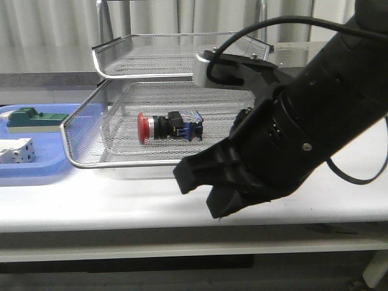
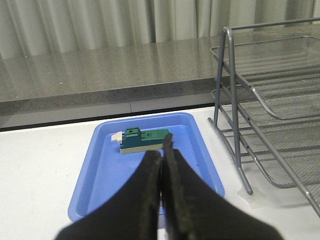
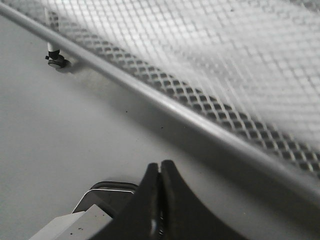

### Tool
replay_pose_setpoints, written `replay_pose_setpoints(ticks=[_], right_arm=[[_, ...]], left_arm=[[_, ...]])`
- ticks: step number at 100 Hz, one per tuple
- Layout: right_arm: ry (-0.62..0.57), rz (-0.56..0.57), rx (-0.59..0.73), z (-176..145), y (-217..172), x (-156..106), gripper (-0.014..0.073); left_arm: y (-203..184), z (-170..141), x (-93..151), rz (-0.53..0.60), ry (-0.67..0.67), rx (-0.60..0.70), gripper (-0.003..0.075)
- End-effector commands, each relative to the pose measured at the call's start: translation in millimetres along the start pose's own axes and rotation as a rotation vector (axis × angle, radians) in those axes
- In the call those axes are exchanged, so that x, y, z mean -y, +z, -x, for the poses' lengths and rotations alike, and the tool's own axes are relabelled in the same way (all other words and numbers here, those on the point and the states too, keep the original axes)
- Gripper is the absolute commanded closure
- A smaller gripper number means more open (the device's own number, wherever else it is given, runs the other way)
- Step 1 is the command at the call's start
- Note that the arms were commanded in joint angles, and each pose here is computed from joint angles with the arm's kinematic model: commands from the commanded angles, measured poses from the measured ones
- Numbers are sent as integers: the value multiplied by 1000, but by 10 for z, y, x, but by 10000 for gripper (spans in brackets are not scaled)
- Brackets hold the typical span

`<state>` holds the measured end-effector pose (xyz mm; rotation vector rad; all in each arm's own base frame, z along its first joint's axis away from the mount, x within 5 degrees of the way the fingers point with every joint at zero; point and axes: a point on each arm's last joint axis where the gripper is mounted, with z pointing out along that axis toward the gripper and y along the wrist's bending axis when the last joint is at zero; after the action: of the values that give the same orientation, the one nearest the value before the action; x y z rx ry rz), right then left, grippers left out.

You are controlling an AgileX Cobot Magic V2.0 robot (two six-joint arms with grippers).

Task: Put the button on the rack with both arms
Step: 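Reach the right gripper to the front edge of the pulled-out tier, then push the tier with the button back into the rack with the right gripper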

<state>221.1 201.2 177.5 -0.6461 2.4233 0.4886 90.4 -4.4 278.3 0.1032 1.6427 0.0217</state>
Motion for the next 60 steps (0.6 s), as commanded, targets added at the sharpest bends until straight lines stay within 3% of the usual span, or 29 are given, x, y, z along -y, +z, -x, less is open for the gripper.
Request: replay_pose_setpoints(ticks=[1,42,60], right_arm=[[-36,-6,116,249,-59,-35,652],[-101,-24,165,463,76,-42,652],[-86,-59,210,521,60,70,652]], left_arm=[[-11,165,-28,23,-20,102,716],[-11,165,-28,23,-20,102,716],[-11,165,-28,23,-20,102,716]])
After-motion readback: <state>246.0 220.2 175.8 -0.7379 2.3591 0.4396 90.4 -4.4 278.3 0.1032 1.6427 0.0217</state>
